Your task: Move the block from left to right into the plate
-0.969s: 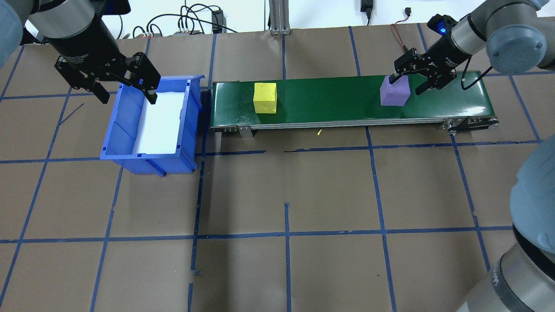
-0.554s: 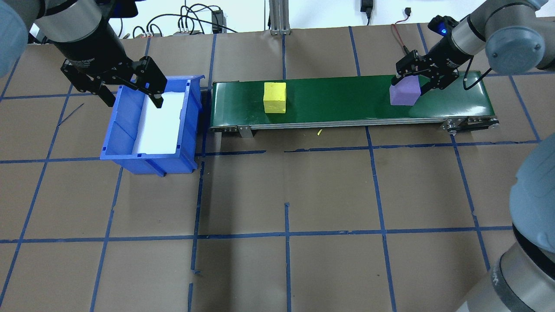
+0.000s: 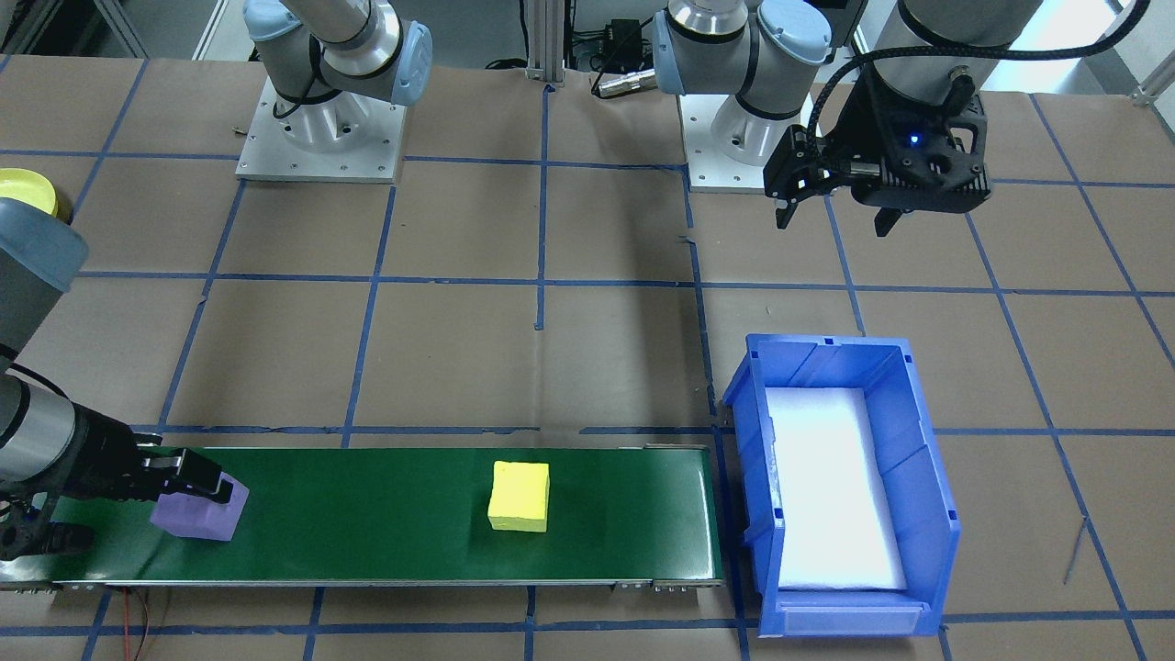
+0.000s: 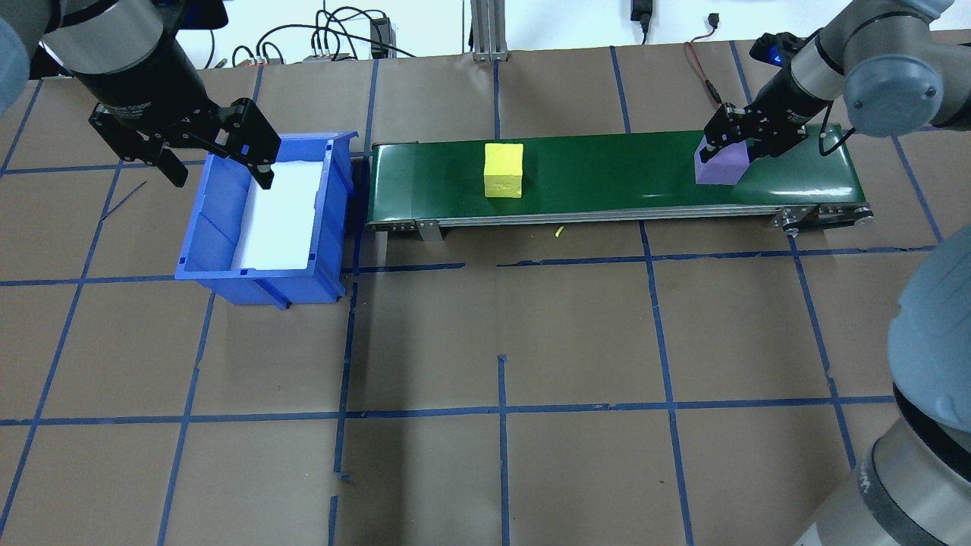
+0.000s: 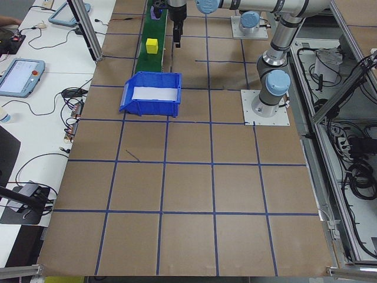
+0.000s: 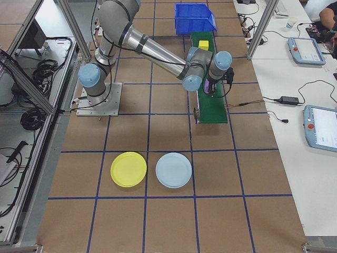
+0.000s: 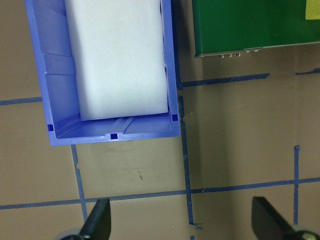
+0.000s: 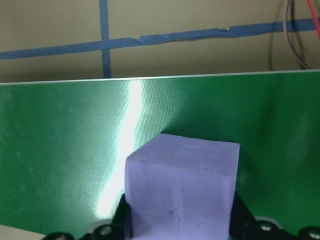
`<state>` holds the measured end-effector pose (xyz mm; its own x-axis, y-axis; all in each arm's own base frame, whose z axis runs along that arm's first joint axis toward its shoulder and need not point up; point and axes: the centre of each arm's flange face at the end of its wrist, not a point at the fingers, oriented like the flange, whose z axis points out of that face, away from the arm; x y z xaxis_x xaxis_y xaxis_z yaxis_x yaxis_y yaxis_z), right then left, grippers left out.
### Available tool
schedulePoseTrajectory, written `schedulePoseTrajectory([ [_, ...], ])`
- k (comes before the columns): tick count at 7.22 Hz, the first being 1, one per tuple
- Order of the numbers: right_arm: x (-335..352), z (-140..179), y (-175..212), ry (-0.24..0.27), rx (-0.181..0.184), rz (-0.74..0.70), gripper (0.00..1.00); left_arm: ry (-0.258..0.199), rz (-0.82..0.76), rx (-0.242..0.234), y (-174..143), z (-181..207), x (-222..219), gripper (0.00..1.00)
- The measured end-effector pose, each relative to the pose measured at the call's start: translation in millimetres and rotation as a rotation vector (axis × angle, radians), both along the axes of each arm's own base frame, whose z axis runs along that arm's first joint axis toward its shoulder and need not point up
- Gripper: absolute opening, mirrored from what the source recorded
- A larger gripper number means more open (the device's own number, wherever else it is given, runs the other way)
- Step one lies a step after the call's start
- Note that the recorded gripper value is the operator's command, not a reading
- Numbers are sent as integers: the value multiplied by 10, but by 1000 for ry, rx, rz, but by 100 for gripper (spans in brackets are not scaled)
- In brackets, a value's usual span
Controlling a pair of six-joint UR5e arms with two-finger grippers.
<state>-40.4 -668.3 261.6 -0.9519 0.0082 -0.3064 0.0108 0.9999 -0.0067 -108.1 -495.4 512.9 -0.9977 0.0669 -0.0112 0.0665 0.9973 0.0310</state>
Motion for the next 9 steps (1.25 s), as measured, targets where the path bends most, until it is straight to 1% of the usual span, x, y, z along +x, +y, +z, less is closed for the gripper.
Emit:
schedulePoseTrajectory([
  [1,-40,39,7,42,1,8,31,0,18,1,12,3,4,100],
  [2,-135,173,23,121,-16,50,30,1,27,-1,16,14,5,100],
  [3,-366,369,74,224,-41,127,30,4,33,-5,12,20,15,100],
  [4,-804,479,170,283,-49,179,28,6,38,-7,7,21,35,100],
  [5,-1364,491,314,302,-48,214,28,7,42,-8,2,25,50,100],
  [6,-1998,441,542,301,-41,250,28,8,43,-10,1,35,51,100],
  [7,-2709,312,913,280,-28,263,28,9,43,-13,-1,47,48,100],
  [8,-3356,144,1367,248,-15,250,29,11,44,-14,-2,53,46,100],
  [9,-3837,-4,1775,217,-3,226,35,10,44,-13,0,50,46,100],
])
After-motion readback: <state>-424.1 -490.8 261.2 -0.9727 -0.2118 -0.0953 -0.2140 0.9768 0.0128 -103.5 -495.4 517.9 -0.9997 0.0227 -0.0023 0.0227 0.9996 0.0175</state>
